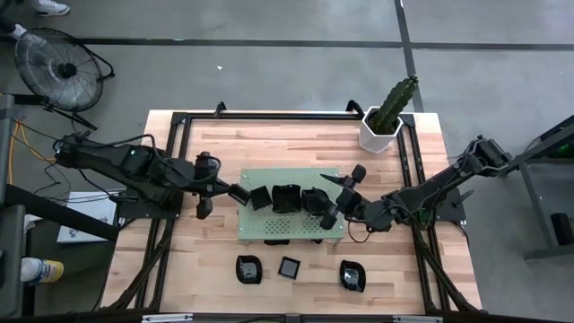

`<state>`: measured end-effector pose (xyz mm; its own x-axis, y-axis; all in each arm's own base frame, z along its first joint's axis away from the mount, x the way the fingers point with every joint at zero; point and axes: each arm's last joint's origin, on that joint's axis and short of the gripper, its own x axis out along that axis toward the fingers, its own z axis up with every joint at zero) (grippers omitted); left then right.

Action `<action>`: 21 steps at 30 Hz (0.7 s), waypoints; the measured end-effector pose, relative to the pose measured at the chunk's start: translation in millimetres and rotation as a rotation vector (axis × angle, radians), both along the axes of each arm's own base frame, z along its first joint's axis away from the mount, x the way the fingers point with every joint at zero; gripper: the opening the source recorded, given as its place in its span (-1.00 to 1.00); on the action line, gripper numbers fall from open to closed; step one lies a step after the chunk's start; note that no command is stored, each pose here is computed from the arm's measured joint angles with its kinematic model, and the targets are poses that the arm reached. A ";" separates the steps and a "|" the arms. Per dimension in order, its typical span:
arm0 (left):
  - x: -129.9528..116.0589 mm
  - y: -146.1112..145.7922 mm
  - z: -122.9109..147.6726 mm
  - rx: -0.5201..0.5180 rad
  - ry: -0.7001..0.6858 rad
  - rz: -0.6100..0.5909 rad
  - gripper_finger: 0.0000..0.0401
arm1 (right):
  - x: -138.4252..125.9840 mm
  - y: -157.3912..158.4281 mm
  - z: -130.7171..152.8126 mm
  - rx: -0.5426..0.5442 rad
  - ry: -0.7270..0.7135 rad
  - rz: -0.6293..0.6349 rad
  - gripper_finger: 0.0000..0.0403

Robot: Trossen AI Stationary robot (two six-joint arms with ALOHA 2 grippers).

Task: Pick & Place Mini shaped plates
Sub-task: Stack the black square shaped plate on top of the black square shaped plate on the shelf

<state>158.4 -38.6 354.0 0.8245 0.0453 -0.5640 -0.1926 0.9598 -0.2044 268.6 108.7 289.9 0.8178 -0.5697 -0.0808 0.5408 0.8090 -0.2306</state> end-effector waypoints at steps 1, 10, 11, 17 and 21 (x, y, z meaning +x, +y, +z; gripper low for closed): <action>1.5 -0.6 3.6 0.004 0.029 -0.004 -1.00 | 0.0 -0.1 0.0 -0.001 0.001 0.000 -0.09; 40.5 14.9 19.6 -0.072 0.237 -0.061 -1.00 | 0.1 -0.2 -0.4 -0.004 0.006 0.003 -0.09; 45.9 18.8 18.6 -0.090 0.260 -0.082 -1.00 | 0.1 -0.2 -0.4 -0.004 0.006 0.003 -0.09; 68.9 47.8 11.0 -0.224 0.338 -0.180 -1.00 | 0.2 -0.1 -0.6 -0.004 0.009 0.010 -0.08; 75.0 66.1 5.2 -0.325 0.378 -0.241 -1.00 | 0.1 -0.1 -1.7 -0.009 0.020 0.012 -0.09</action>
